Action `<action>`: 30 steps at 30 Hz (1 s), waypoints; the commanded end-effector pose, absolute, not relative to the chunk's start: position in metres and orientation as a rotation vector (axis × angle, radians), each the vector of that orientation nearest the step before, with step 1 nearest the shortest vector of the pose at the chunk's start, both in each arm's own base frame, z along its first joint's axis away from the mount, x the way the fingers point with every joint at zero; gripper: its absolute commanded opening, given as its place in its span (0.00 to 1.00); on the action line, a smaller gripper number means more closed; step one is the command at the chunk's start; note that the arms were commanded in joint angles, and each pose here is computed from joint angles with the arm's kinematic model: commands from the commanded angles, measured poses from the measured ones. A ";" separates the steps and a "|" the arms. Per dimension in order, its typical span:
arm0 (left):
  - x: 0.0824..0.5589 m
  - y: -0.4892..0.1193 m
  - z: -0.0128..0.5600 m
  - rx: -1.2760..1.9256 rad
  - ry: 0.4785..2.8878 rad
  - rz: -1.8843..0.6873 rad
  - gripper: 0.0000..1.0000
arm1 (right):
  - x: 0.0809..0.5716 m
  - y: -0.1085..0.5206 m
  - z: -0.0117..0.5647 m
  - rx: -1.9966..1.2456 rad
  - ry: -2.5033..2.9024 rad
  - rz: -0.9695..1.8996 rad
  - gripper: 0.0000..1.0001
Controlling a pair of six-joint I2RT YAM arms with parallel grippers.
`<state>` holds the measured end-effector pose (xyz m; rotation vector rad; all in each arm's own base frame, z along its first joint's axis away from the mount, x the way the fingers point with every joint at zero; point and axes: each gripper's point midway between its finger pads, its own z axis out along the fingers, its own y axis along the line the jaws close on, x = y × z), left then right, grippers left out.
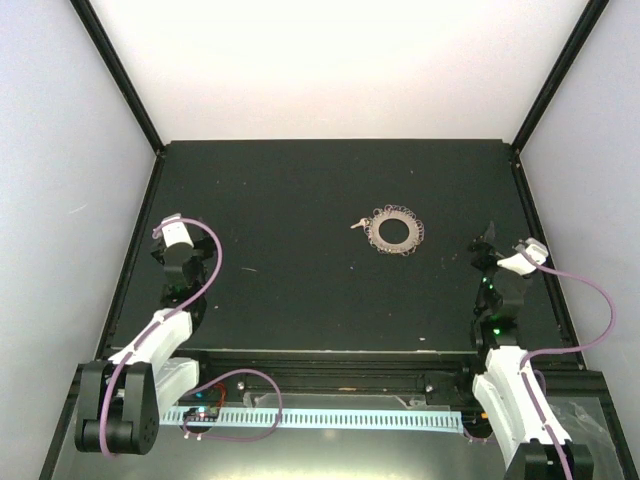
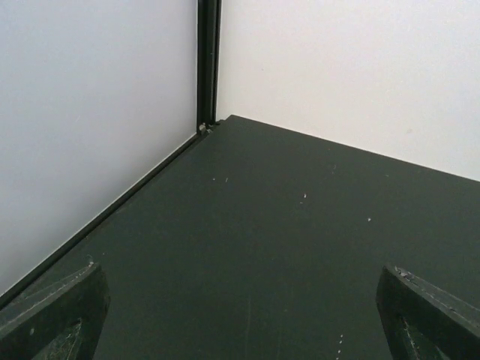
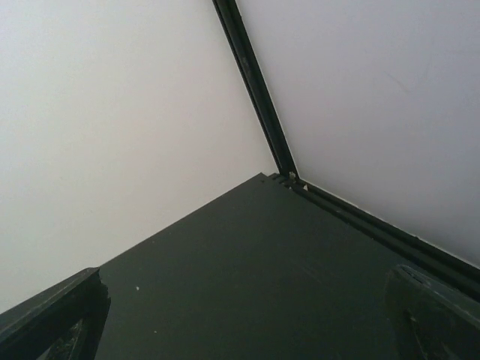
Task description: Remove the keys from the keyring
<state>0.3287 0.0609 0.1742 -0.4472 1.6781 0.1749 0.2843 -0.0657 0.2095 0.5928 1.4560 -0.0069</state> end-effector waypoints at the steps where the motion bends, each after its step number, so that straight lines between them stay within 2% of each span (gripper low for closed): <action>1: 0.326 0.066 0.187 -0.509 1.626 0.155 0.99 | 0.281 -0.069 0.226 0.676 1.435 0.043 1.00; 11: 0.297 0.063 0.219 -0.679 1.631 -0.003 0.99 | 0.289 -0.029 0.265 0.492 1.582 0.200 1.00; 16: 0.286 0.025 0.255 -0.560 1.691 -0.234 0.99 | 0.305 -0.005 0.266 0.407 1.745 0.288 1.00; 19: 0.277 0.011 0.262 -0.537 1.728 -0.321 0.99 | 0.320 0.017 0.248 0.344 1.880 0.387 1.00; 25: 0.263 0.003 0.251 -0.536 1.890 -0.328 0.99 | 0.335 0.036 0.190 0.338 2.095 0.492 0.99; 27: 0.264 -0.013 0.263 -0.411 1.923 -0.374 0.99 | 0.339 0.036 0.171 0.354 2.161 0.477 0.99; 30: 0.265 -0.050 0.303 -0.118 1.902 -0.493 0.99 | 0.344 0.046 0.143 0.320 2.277 0.521 0.91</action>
